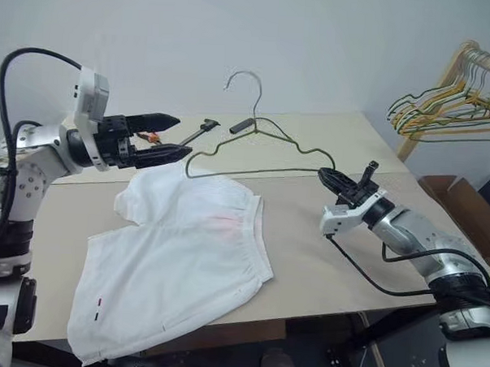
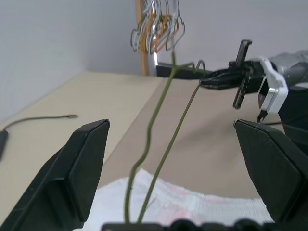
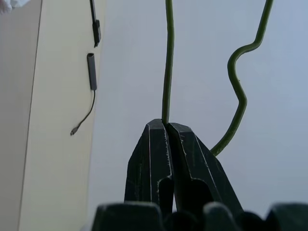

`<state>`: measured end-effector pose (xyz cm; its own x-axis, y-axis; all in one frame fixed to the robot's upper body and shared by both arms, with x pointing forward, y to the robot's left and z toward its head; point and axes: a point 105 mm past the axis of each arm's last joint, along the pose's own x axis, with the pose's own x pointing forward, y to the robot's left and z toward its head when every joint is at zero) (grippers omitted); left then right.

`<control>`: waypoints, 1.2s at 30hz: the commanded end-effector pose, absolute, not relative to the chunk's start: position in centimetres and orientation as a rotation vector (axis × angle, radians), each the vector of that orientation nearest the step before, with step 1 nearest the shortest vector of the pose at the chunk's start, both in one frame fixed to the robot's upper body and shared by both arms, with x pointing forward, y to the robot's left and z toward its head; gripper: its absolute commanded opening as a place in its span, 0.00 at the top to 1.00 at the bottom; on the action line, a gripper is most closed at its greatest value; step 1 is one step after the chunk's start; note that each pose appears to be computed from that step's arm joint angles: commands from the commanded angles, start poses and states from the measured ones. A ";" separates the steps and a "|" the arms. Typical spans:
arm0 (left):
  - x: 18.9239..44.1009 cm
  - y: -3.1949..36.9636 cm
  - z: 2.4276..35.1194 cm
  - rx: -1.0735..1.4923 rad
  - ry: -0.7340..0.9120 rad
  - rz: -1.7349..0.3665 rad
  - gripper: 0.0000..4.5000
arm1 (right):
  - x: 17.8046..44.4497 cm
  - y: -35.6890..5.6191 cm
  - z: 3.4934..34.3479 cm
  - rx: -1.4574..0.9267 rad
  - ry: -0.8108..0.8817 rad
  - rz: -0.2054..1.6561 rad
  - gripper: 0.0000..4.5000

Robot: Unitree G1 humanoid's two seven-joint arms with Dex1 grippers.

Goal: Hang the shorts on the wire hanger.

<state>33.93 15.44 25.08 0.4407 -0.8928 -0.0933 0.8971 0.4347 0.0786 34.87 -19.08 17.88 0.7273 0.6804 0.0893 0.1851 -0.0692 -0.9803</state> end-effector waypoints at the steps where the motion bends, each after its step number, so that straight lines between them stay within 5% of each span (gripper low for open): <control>1: 34.1 15.8 25.1 0.181 0.068 -1.163 0.00 | 34.3 -18.2 20.9 -1.609 -0.849 0.450 0.99; 11: 34.1 14.6 22.2 0.257 0.191 -1.312 0.00 | 34.1 -16.9 22.5 -1.600 -0.919 0.482 0.99; 14: 34.1 14.5 21.1 0.322 0.223 -1.318 0.13 | 34.1 -16.8 22.8 -1.603 -0.928 0.484 1.00; 26: 34.3 14.6 20.7 0.305 0.210 -1.300 0.99 | 34.3 -16.5 23.9 -1.604 -0.946 0.474 1.00; 30: 34.6 14.6 20.7 0.311 0.204 -1.266 0.99 | 34.2 -16.2 23.8 -1.590 -0.936 0.500 1.00; 36: 34.0 15.5 20.8 0.274 0.212 -1.232 1.00 | 33.6 -15.5 23.7 -1.581 -0.943 0.583 0.61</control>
